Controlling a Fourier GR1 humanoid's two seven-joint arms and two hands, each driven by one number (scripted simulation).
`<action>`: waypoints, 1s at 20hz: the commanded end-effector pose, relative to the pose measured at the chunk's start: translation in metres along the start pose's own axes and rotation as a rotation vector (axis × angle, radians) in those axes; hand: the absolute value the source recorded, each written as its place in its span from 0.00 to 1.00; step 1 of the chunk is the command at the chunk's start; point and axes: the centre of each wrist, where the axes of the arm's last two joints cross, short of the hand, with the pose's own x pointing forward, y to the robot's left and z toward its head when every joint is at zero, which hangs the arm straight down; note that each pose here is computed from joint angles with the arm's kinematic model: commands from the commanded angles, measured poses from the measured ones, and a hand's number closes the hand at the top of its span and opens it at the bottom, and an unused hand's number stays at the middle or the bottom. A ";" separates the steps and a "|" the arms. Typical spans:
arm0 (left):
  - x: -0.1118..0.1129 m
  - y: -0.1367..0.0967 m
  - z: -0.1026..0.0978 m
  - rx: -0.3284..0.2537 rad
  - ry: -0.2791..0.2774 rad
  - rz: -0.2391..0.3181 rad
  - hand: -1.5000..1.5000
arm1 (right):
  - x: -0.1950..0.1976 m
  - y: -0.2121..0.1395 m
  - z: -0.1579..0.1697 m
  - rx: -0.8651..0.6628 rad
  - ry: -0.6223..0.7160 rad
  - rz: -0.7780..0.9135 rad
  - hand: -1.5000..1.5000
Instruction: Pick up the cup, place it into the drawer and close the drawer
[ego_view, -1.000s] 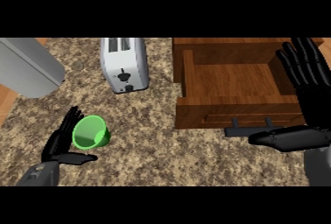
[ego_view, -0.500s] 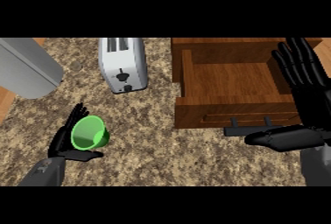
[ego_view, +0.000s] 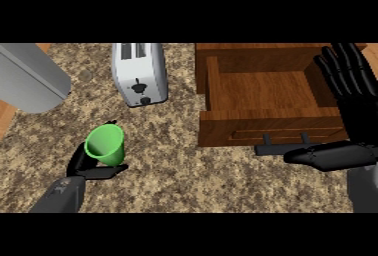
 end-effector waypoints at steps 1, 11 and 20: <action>-0.004 -0.012 -0.003 -0.093 -0.129 0.154 1.00 | 0.003 -0.001 -0.005 0.019 0.017 0.029 0.00; 0.001 -0.014 -0.009 0.203 -0.398 -0.130 1.00 | -0.013 -0.008 0.000 -0.022 0.001 0.015 0.00; 0.021 -0.051 -0.060 0.232 -0.502 0.026 1.00 | 0.004 0.001 0.003 -0.026 0.002 0.004 0.00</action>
